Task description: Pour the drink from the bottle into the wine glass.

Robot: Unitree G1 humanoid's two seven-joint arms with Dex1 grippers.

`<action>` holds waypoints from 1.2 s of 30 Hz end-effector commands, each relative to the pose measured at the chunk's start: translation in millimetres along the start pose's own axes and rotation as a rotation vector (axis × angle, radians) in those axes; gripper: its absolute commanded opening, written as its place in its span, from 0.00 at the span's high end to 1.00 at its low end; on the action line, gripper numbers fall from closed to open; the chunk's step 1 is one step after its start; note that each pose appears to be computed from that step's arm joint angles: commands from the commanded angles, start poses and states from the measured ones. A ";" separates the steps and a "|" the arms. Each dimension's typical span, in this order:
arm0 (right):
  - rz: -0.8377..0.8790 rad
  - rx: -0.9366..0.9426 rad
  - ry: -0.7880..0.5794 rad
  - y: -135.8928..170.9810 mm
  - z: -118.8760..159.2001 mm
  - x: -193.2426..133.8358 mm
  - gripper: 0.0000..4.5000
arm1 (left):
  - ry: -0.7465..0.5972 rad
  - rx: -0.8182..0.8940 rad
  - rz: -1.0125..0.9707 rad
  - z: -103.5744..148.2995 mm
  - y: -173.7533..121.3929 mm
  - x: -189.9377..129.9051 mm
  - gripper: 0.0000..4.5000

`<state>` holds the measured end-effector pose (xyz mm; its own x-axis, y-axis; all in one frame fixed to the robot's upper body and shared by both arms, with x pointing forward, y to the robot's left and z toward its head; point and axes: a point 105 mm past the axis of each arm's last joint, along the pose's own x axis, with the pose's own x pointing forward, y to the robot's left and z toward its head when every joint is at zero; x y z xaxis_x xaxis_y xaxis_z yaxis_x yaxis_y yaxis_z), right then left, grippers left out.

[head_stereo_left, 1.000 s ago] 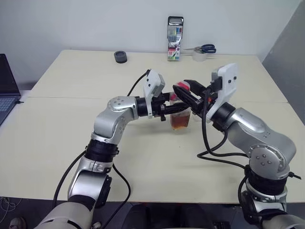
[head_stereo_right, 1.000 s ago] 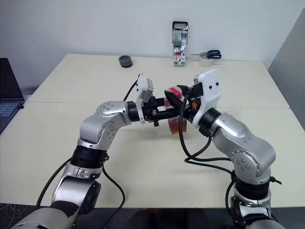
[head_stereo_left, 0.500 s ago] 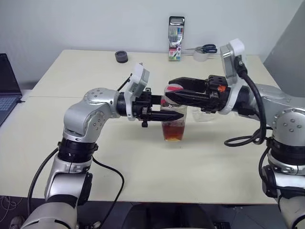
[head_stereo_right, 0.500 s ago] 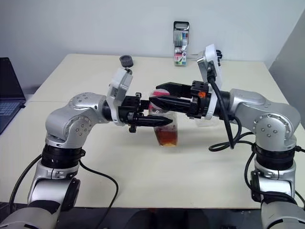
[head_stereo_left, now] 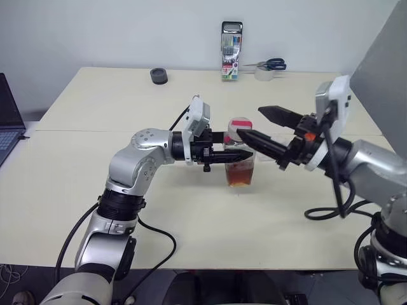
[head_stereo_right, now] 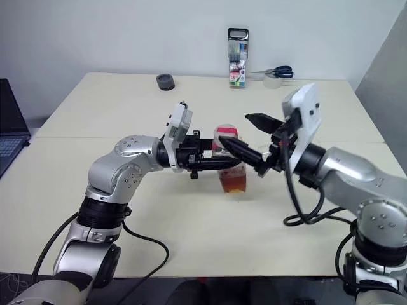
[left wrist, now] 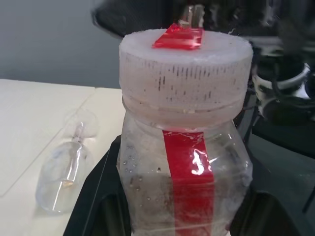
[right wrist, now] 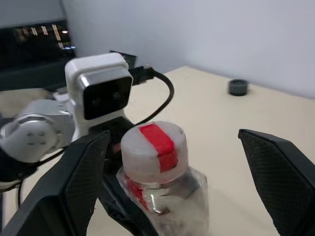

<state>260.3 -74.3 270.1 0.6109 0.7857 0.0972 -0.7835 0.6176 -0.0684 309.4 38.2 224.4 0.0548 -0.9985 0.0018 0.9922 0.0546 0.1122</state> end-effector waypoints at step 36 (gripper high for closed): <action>0.326 -0.055 -0.008 -8.5 23.8 22.1 0.58 | -0.001 0.070 -0.265 32.4 -43.2 4.4 0.58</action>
<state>270.4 -58.3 281.8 0.3414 0.9396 0.0251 -0.9316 0.3418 -0.1234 293.4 45.2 238.7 -0.0230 -0.9992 -0.0315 0.9929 -0.0265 0.1162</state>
